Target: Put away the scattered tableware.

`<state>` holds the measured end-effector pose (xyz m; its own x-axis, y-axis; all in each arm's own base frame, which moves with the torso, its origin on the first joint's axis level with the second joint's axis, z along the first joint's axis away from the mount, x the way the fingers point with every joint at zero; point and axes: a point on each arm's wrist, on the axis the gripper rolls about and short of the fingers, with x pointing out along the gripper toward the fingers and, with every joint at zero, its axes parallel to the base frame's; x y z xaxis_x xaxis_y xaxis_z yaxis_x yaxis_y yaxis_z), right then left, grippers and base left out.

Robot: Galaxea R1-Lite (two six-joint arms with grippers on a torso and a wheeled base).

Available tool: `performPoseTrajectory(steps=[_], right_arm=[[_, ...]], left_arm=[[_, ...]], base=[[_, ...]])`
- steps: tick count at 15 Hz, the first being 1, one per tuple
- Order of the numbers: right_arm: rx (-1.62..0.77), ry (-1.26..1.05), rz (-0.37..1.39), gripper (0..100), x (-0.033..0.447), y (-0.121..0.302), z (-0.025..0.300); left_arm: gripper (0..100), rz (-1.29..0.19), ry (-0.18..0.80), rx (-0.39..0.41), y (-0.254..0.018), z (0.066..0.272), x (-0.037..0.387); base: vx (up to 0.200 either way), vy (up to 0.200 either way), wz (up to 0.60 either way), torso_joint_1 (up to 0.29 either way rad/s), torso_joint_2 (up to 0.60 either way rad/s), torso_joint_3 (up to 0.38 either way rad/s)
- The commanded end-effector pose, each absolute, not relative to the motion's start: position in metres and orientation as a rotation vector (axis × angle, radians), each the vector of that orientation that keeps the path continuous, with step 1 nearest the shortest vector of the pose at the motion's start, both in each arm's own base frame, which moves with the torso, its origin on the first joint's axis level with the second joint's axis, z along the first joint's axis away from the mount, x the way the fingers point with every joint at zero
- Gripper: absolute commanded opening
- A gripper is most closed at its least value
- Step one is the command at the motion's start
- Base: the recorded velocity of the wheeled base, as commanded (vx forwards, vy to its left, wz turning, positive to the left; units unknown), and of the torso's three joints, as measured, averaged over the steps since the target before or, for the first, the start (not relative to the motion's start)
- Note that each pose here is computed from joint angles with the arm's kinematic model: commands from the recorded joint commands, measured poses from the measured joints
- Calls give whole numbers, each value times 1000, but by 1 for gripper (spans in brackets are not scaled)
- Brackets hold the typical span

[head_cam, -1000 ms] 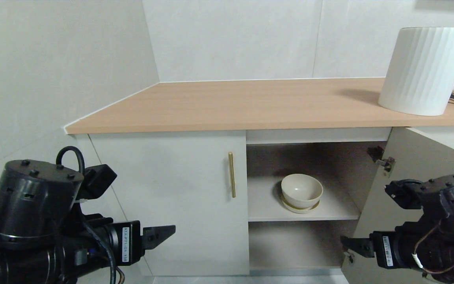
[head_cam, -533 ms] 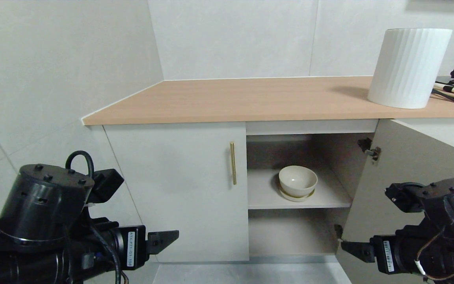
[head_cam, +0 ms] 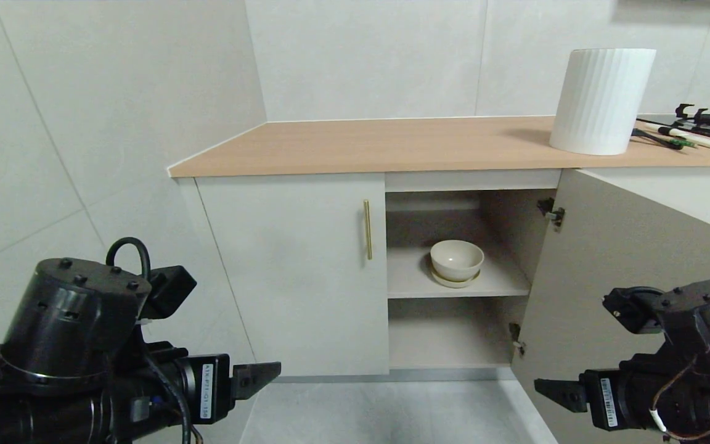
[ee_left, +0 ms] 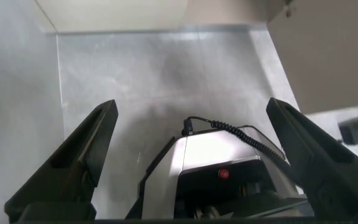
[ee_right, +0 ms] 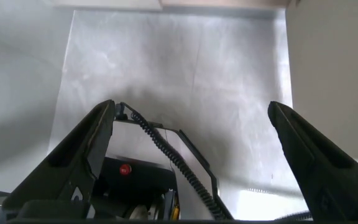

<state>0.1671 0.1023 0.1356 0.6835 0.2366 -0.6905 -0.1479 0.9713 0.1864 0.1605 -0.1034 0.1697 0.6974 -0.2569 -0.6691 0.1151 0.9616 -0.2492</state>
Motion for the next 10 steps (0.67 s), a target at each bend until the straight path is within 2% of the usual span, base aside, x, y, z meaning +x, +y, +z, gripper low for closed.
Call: performPoseTrajectory(steps=[1, 3, 10], right_arm=[[117, 796, 216, 100, 168, 103, 134], [116, 797, 215, 100, 168, 103, 134], [118, 793, 216, 100, 167, 102, 135]], left_arm=[[100, -207, 778, -192, -104, 169, 161], [100, -207, 779, -191, -104, 168, 161], [100, -206, 780, -190, -104, 168, 161]], base=[[-200, 0, 0, 2, 2, -7], [-200, 0, 0, 2, -2, 5], [0, 0, 0, 0, 0, 0]])
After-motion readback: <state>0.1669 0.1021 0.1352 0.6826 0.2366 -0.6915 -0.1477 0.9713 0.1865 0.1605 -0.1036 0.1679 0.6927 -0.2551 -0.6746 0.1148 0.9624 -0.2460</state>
